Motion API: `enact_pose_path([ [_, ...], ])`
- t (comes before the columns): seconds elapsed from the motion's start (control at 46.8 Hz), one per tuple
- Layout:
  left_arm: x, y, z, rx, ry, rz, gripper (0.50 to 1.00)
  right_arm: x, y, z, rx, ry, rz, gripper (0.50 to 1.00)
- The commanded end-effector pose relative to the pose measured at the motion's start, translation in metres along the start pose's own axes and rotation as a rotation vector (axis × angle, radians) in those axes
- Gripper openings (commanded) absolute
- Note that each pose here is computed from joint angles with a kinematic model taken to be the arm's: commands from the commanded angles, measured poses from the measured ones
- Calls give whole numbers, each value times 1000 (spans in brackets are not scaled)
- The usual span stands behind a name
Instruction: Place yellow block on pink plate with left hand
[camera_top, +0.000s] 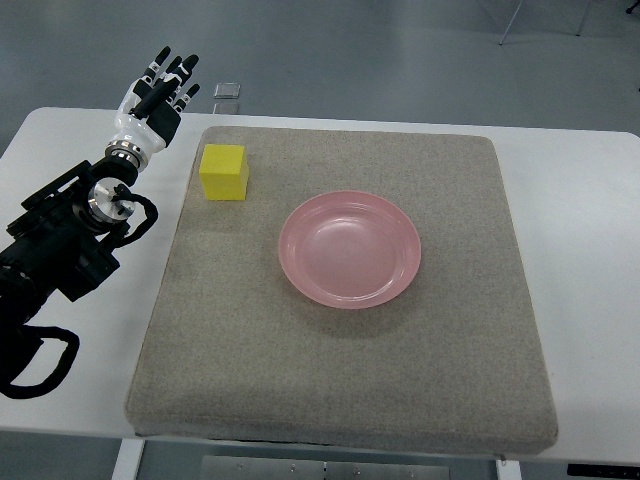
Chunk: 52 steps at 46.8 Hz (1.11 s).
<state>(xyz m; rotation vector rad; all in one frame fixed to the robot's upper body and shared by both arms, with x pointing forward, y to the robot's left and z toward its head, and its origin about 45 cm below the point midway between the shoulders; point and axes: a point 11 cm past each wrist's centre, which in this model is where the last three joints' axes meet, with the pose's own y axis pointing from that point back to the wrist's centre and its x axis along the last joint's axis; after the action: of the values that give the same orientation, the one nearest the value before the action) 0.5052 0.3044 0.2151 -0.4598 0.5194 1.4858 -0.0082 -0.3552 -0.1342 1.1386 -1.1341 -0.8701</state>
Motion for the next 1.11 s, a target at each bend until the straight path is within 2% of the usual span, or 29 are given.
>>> enact_pose_path([
  [0.0,1,0,-1,1,-1,2,990,0,0,0,0,0,0,924],
  [0.555,-2,-1,1,0,-14,-4,992,0,0,0,0,0,0,924],
  [0.811,-17,-8,10,15,-68,-26,990,0,0,0,0,0,0,924],
  [0.939,-21,-12,20,56,-229,-67,990,0,0,0,0,0,0,924],
  [1.089,-29,-12,11,155,-465,-139,988,0,0,0,0,0,0,924],
])
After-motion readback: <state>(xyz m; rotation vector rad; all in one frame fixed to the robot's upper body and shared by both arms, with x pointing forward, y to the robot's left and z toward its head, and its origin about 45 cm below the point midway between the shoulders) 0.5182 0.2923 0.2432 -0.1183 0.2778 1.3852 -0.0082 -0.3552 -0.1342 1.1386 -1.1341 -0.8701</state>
